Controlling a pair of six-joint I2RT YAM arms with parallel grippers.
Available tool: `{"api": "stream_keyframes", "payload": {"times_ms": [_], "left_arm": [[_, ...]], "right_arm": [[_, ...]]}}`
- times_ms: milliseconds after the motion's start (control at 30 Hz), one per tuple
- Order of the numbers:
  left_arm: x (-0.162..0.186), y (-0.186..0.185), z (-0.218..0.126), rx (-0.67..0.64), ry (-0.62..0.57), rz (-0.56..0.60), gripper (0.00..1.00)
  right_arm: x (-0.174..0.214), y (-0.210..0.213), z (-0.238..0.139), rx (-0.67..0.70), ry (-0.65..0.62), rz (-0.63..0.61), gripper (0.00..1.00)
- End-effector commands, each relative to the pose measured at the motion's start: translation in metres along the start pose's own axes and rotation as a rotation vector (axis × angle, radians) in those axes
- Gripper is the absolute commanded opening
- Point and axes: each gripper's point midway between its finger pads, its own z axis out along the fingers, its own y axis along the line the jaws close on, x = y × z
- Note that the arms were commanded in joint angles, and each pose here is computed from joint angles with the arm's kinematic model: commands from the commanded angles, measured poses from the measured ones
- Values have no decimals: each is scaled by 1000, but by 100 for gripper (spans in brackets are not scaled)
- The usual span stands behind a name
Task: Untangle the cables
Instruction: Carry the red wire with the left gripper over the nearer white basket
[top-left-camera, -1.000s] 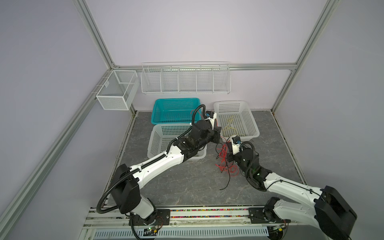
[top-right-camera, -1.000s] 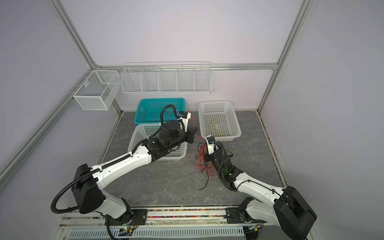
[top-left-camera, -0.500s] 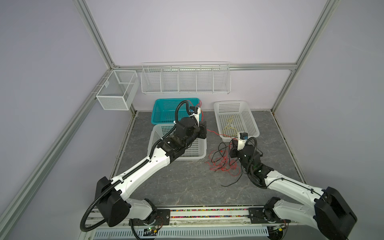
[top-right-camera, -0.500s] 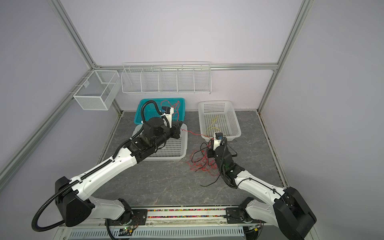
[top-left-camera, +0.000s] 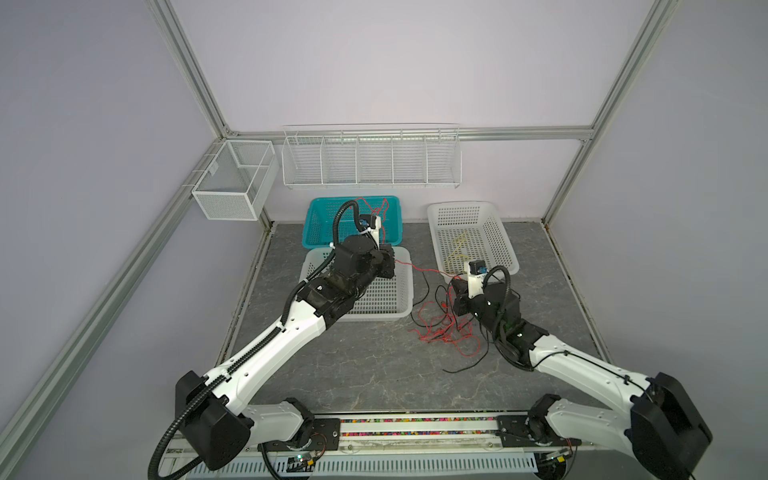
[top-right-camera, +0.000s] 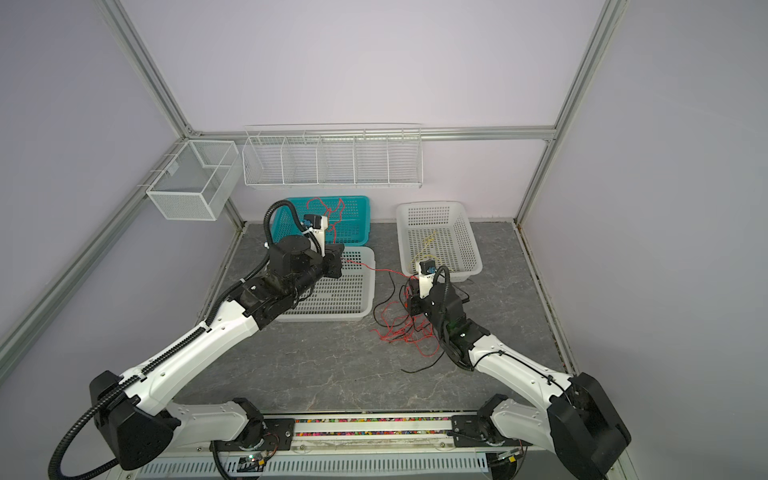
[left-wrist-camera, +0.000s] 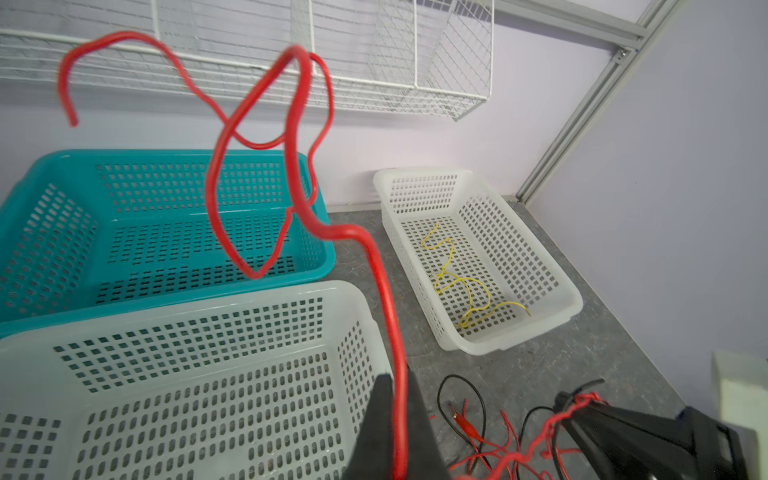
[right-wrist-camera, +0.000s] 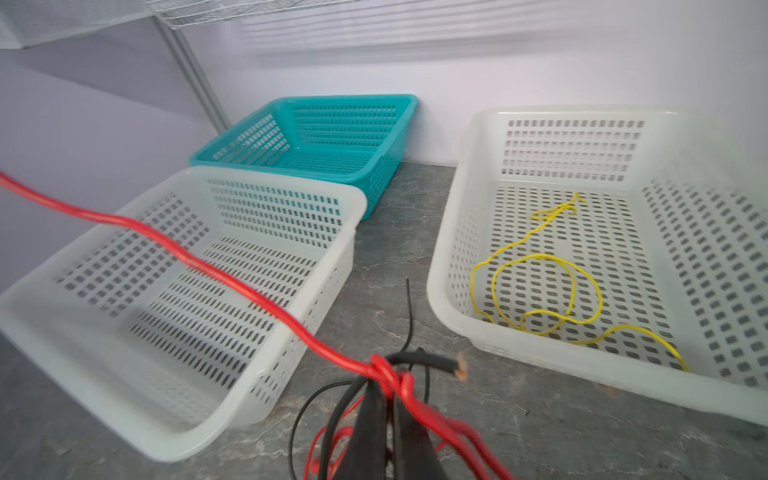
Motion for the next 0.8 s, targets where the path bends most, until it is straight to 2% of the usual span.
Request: {"api": "stream_keyframes", "payload": {"times_ms": [0,167,433,567,633,767], "left_arm": [[-53,60,-33,-246,-189,-20,0],[-35,46,-18,-148,-147,-29,0],[-32,36,-15,-84,-144,-27,0],[-30,41,-18,-115,-134,-11,0],[-27,45,-19,-138,-124,1,0],[-14,61,-19,-221,-74,35,0]], "right_arm": [[44,-35,-9,90,223,-42,8],[18,-14,-8,-14,212,-60,15],[6,-2,5,-65,216,-40,22],[13,1,11,-86,242,-35,28],[18,0,13,-82,252,-32,34],[25,-4,15,-62,267,-35,40]]}}
